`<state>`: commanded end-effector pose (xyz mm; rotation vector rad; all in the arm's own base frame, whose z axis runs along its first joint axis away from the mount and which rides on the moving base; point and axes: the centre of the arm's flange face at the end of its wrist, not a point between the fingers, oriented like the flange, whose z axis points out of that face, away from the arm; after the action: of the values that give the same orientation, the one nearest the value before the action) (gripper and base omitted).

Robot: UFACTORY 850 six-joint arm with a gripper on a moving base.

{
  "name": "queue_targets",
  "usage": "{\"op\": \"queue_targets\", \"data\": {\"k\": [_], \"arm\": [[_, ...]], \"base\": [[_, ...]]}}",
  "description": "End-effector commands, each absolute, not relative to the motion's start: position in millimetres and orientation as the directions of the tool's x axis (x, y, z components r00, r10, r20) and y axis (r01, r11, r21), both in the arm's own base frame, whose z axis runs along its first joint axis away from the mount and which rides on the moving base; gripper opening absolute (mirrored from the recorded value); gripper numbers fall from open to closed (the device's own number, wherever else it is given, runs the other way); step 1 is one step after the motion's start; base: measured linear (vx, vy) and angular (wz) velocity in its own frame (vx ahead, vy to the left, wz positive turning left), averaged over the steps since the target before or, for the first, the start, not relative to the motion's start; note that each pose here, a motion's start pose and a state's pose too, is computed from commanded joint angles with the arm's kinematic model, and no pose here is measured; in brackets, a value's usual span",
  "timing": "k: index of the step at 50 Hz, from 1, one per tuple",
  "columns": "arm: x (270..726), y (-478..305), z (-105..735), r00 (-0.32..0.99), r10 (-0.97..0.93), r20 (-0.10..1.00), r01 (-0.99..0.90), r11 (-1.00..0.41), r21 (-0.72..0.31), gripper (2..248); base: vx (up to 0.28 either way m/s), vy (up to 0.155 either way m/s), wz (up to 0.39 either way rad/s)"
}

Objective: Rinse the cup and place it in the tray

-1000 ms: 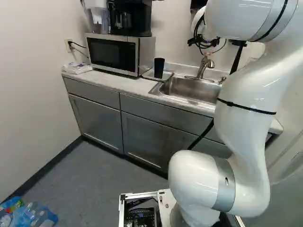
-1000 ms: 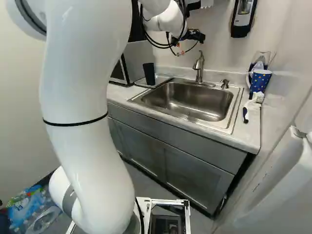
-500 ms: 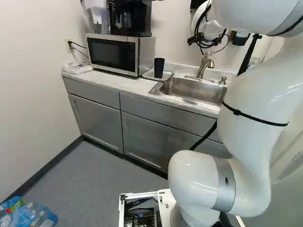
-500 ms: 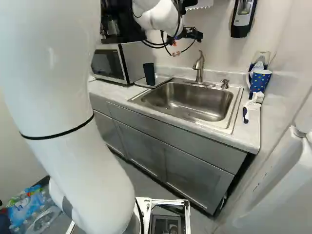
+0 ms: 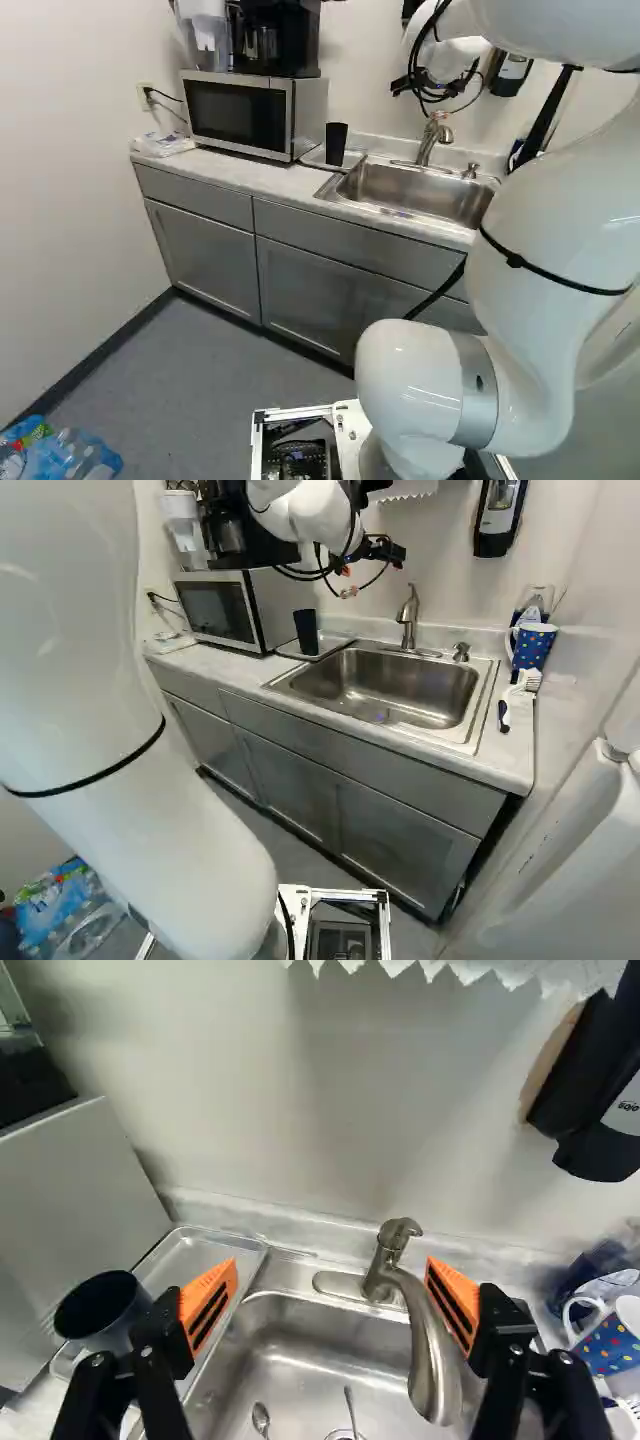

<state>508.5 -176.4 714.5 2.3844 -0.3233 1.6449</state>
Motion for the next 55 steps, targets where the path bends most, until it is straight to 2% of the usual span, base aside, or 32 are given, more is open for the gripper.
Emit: {"op": "queue_targets", "data": {"k": [55], "arm": [[489, -162, 692, 0.589, -0.127, 0.798, -0.272, -0.961, 0.047, 247]], "base": [[0.000, 0.000, 0.000]]}}
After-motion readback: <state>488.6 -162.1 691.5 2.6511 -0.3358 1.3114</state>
